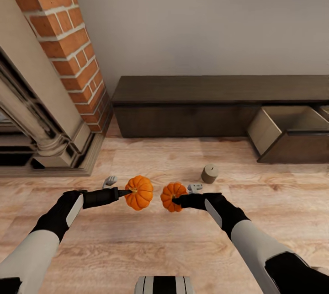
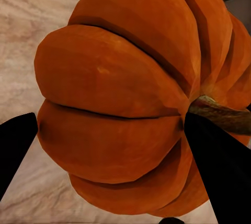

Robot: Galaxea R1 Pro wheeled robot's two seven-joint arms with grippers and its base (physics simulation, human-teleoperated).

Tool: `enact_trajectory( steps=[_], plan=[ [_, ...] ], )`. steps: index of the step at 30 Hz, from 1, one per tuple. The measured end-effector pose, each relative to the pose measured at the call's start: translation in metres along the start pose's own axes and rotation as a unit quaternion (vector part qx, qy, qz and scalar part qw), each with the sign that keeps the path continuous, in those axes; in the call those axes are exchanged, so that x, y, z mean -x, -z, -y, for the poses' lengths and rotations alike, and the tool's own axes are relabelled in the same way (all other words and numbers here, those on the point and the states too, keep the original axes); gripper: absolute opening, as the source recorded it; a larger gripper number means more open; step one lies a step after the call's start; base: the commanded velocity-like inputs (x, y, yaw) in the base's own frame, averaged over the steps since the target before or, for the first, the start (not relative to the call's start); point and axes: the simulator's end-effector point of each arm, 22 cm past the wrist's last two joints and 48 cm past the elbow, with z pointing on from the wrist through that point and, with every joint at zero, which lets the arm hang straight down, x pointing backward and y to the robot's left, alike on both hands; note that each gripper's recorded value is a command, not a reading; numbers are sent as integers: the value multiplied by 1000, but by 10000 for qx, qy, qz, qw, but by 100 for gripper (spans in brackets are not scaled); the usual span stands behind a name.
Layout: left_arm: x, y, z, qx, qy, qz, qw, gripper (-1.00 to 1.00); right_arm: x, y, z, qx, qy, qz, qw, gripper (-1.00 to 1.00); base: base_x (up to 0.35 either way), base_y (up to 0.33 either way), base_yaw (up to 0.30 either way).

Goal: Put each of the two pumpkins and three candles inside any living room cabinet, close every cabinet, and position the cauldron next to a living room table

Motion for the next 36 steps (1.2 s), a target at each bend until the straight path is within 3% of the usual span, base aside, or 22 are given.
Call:
enact_trajectory(
  steps=[7, 18, 27, 36],
  plan=[
    [8, 9, 7, 38, -22, 102, 9999, -100, 19, 13, -8, 14, 74, 177, 9998, -100, 0, 0, -11],
    [28, 31, 19, 72, -201, 273, 9994, -100, 71, 43, -45, 286, 333, 509, 9977, -100, 0, 0, 0],
    [39, 42, 35, 31, -315, 378, 9988, -100, 91, 63, -56, 322, 409, 683, 9963, -100, 0, 0, 0],
    [57, 58, 51, -36, -363, 632, 9973, -100, 125, 98, -87, 433, 600, 790, 9941, -100, 0, 0, 0]
  ],
)
